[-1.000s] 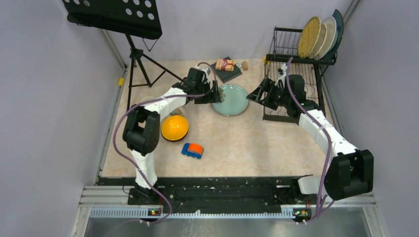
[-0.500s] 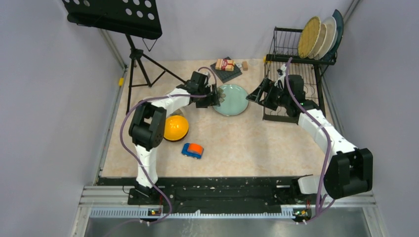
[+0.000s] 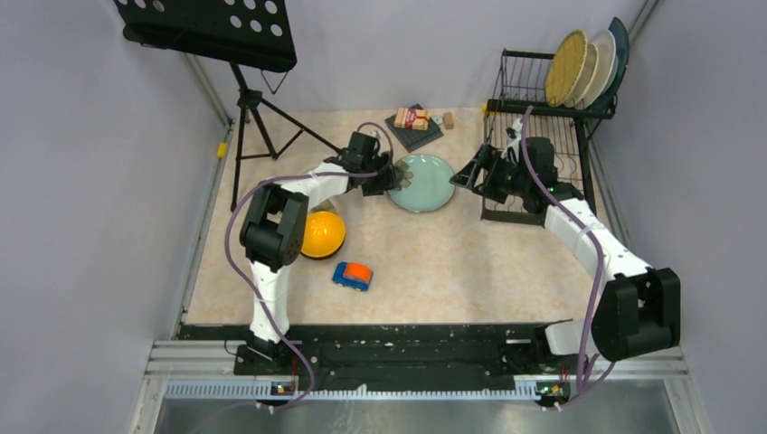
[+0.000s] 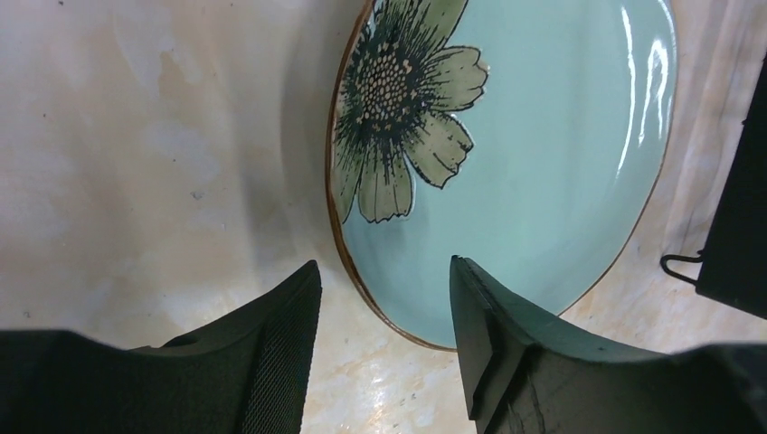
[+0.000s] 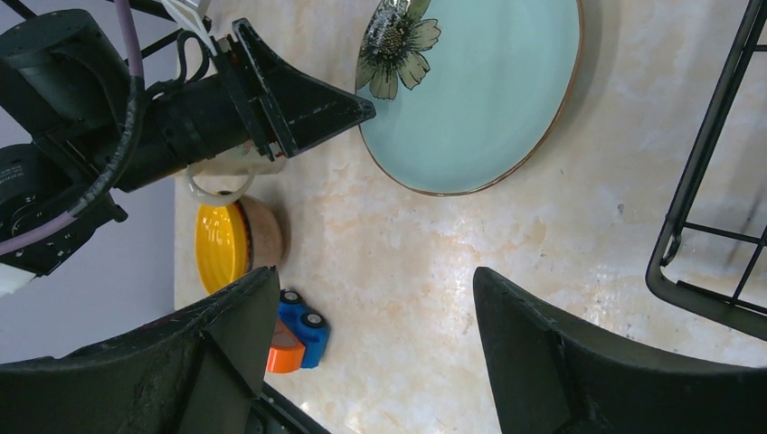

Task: Load the mixed dishes into the dish rack
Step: Pick up the plate at the center of the board.

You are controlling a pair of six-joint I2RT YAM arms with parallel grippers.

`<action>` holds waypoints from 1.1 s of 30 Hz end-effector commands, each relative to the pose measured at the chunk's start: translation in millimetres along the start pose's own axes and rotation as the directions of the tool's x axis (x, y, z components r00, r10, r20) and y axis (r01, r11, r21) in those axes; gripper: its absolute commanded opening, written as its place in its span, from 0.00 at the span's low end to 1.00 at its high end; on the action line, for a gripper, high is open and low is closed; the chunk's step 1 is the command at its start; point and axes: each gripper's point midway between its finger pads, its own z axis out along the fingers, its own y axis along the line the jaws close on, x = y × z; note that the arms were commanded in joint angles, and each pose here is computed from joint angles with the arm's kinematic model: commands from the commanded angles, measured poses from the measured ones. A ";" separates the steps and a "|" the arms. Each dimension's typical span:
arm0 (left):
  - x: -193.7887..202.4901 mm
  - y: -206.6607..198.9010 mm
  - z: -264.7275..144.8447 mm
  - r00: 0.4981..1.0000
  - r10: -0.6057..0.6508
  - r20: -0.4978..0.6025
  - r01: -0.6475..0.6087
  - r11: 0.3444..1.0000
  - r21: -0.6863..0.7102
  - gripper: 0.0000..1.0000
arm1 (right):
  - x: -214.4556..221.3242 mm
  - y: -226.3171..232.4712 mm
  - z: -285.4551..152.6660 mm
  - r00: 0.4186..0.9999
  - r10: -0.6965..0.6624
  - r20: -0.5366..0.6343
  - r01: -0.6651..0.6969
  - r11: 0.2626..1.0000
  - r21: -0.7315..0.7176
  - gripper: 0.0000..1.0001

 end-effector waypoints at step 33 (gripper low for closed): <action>24.8 1.4 33.9 0.985 -0.158 0.066 0.143 0.973 0.181 0.19 | 7.7 3.2 9.6 0.999 0.006 -0.043 -0.007 1.000 -0.030 0.79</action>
